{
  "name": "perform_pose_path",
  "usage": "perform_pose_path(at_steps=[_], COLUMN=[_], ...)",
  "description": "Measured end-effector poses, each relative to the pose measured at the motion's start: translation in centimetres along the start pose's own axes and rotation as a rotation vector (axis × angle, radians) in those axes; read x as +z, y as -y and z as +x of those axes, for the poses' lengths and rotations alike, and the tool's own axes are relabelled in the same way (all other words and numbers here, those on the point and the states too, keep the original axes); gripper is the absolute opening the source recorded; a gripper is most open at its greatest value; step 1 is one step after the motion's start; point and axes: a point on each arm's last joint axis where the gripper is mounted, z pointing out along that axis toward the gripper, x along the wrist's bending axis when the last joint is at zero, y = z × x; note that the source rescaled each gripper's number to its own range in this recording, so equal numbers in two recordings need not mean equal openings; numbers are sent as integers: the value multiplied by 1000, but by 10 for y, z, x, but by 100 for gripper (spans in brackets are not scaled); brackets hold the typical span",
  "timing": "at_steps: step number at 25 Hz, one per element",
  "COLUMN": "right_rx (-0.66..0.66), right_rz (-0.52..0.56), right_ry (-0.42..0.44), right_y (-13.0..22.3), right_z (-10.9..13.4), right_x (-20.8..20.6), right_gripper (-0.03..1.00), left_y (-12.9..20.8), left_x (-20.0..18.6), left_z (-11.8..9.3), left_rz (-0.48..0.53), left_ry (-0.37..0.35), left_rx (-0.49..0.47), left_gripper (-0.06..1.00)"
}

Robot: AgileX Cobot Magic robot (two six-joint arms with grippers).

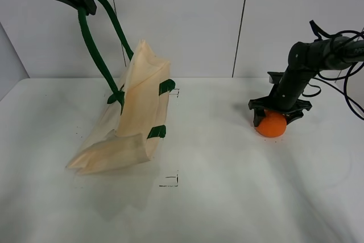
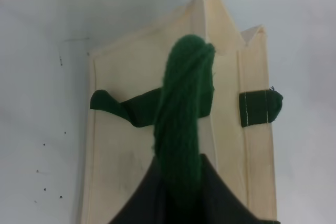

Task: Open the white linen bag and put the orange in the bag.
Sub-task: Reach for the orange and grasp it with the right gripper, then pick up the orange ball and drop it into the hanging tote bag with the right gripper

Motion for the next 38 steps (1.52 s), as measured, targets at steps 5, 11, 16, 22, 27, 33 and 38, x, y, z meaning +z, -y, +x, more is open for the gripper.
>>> perform_pose_path(at_steps=[5,11,16,22,27,33,38], right_rx=[0,-12,-45,-181,-234,-258,-284], right_rz=[-5,-57,-154,-229,-283,-242,-216], right_ry=[-4,-65,-177,-272,-443,-548,-592], right_y=[-1,-12,-26,-29,-21,-10,-2], right_z=[1,11,33,98,168,232,265], right_x=[-10,-58,-134,-174,-171,-125,-82], right_gripper=[0,0,0,0,0,0,0], left_y=[0,0,0,0,0,0,0], left_x=[0,0,0,0,0,0,0], left_z=[0,-1,-1,-1,-1,-1,-1], left_rz=[0,2,2,2,2,2,2], left_ry=[0,9,9,9,9,9,9], left_rx=[0,-3,-3,-3,-3,-3,-3], left_gripper=[0,0,0,0,0,0,0])
